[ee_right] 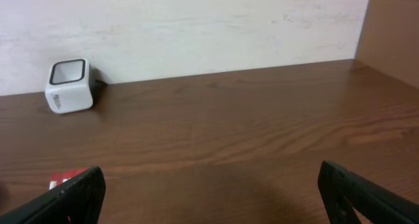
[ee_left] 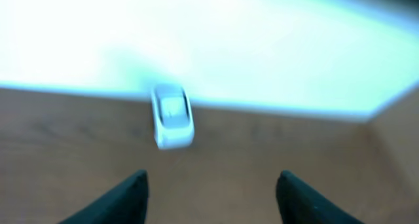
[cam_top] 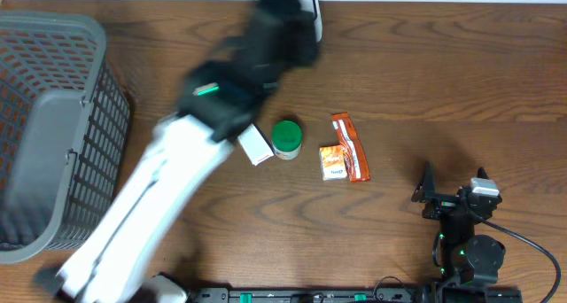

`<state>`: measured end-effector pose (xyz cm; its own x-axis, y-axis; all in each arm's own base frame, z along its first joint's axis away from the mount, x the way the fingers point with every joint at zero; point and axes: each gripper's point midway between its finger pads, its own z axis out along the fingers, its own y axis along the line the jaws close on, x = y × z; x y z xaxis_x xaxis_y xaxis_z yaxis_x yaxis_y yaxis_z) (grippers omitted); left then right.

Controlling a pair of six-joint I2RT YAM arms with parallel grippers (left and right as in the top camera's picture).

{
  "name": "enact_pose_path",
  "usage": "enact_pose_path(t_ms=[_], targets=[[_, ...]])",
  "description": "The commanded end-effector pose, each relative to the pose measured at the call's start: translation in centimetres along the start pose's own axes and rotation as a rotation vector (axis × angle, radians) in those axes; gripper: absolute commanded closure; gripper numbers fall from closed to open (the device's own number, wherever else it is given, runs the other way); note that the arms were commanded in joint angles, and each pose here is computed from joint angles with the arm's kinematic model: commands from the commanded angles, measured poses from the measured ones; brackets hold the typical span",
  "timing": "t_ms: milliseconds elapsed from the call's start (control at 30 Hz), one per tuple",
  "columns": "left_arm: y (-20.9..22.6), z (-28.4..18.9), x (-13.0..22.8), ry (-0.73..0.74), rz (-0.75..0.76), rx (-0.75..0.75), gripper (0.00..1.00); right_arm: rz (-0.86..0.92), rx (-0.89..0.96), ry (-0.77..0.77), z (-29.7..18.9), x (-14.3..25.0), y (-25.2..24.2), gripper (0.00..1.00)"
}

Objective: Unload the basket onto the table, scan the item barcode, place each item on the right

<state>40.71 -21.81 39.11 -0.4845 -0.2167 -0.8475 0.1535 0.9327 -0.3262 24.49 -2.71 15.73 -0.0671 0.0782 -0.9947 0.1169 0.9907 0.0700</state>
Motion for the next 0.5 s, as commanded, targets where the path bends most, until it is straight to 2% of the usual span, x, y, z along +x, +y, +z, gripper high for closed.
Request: enact_pose_path(t_ms=[0,167,300,400,467], targets=[[4.1,-6.2,-5.6,-0.164,-0.026,-0.057,0.33,-0.008,0.001,0.000,0.0,0.1,-0.1,0.01],[8.0,-12.7,-9.3,-0.302,-0.014,-0.123,0.24,-0.008,0.001,-0.001,0.0,0.1,-0.1,0.01],[9.8,-16.2,-10.7,-0.374,0.014,-0.167,0.24,-0.008,0.000,-0.002,0.0,0.0,0.0,0.01],[10.8,-18.2,-11.4,-0.415,0.039,-0.198,0.24,-0.023,0.064,-0.026,0.0,-0.5,-1.1,0.01],[11.5,-19.4,-11.7,-0.432,0.078,-0.228,0.24,0.070,-0.011,-0.090,-0.1,-2.1,0.1,0.01]])
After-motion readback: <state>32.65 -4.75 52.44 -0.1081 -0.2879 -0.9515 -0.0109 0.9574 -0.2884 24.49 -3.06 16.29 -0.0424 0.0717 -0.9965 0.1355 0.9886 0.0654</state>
